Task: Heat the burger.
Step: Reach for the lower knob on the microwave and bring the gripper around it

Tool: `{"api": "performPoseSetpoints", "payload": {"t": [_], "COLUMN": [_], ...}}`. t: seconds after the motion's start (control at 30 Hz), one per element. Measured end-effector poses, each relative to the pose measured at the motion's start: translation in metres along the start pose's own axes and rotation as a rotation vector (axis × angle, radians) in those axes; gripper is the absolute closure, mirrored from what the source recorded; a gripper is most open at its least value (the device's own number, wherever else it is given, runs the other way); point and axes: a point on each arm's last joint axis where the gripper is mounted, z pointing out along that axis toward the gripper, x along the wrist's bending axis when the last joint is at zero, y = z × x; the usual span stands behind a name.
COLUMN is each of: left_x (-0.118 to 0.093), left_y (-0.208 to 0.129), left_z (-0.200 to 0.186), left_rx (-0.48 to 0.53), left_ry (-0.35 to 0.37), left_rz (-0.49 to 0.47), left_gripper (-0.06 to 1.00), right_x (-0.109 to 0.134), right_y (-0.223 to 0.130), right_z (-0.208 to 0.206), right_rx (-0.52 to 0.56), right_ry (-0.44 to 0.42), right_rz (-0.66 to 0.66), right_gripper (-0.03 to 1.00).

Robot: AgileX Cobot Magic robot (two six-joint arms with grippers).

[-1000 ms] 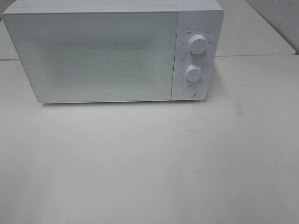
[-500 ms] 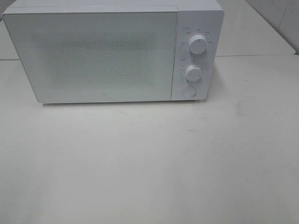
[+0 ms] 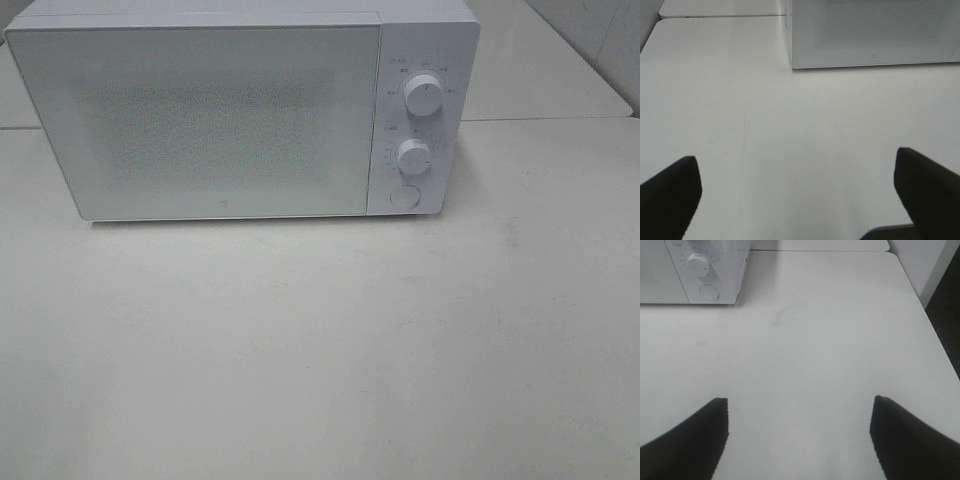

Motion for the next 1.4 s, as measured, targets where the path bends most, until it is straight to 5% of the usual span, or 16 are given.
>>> {"api": "performPoseSetpoints", "payload": {"t": [0.47,0.7,1.4], "left_x": [0.000,0.000,0.000], "left_y": [0.000,0.000,0.000], "left_z": [0.000,0.000,0.000], "left_rx": [0.000,0.000,0.000], "left_ry": [0.000,0.000,0.001], "left_rz": [0.000,0.000,0.000], "left_gripper": [-0.05,-0.05,-0.05], "right_x": [0.000,0.000,0.002], "right_y": [0.000,0.019,0.080], "right_z": [0.000,-0.005,0.072], "right_rx": [0.000,-0.081,-0.055], "right_ry": [0.000,0.000,0.009], "right_rz": [0.000,0.000,-0.010], "right_gripper": [0.21,0.21,0.21]}}
